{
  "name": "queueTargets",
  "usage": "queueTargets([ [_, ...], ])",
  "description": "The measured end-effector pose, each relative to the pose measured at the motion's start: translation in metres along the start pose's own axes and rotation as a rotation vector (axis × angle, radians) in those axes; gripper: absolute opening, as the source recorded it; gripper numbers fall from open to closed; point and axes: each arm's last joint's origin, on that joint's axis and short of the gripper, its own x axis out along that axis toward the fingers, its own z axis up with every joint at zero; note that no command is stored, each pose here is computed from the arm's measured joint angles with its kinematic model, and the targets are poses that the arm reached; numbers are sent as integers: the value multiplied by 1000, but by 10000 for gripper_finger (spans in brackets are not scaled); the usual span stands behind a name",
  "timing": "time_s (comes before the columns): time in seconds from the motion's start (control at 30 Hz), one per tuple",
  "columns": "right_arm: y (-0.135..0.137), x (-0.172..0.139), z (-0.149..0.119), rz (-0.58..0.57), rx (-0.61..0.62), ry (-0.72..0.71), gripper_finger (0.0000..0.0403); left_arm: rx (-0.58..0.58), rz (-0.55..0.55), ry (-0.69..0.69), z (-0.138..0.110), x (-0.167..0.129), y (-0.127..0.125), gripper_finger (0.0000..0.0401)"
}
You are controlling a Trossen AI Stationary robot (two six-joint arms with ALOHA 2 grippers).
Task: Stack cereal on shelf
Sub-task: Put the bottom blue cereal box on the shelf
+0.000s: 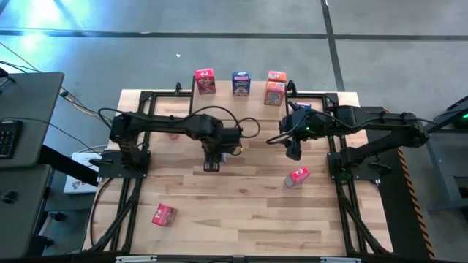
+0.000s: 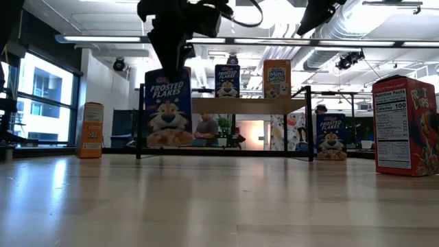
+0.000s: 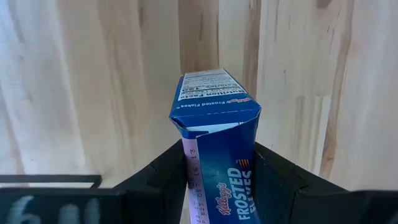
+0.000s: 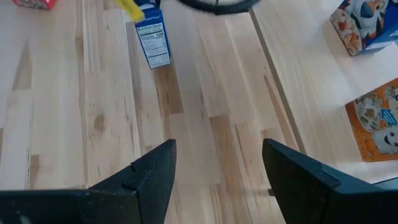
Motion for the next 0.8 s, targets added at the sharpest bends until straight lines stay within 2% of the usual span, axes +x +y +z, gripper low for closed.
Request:
queueTargets([
  [0.8,0,0,0,0,-1,2,232,34,-11,7,3,6,0,141],
])
